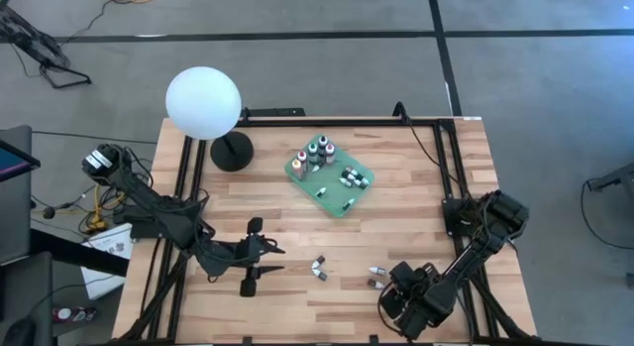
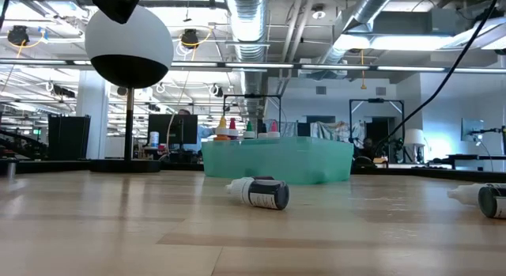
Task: Pick & Place food coloring
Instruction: Put the small purple food coloring bottle into the green bin
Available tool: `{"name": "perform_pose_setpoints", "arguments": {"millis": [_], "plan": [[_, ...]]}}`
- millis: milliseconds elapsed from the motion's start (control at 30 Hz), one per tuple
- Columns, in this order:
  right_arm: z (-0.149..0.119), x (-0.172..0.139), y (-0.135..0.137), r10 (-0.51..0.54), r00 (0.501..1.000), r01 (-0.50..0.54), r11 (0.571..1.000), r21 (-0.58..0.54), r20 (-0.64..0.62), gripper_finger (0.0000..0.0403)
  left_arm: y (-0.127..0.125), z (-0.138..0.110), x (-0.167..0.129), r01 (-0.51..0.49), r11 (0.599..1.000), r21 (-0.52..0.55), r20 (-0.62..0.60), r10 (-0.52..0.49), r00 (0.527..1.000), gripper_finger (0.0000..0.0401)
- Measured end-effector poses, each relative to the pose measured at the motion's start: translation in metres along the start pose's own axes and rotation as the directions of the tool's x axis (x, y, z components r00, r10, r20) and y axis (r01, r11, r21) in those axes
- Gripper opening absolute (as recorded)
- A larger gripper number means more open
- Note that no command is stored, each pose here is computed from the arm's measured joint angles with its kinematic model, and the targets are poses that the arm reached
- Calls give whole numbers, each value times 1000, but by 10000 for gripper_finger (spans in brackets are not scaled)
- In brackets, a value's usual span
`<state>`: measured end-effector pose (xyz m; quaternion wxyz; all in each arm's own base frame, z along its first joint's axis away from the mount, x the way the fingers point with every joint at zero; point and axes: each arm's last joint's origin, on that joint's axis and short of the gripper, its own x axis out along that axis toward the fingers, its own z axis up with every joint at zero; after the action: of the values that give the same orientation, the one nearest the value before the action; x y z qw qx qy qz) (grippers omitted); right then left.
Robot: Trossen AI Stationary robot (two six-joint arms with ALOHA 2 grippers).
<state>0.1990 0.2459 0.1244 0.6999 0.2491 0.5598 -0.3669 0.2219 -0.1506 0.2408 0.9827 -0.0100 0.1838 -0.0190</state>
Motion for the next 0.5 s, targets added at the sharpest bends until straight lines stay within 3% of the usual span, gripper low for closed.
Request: {"name": "perform_pose_setpoints", "arguments": {"millis": [200,500], "plan": [[-3,0,0,6,1000,-6,1000,-14,-1,247,0,0,0,-2,1000,-1,1,2,1000,167],[-5,0,2,35,999,-35,997,-63,1,145,0,0,0,-2,1000,-16,0,2,1000,167]]}}
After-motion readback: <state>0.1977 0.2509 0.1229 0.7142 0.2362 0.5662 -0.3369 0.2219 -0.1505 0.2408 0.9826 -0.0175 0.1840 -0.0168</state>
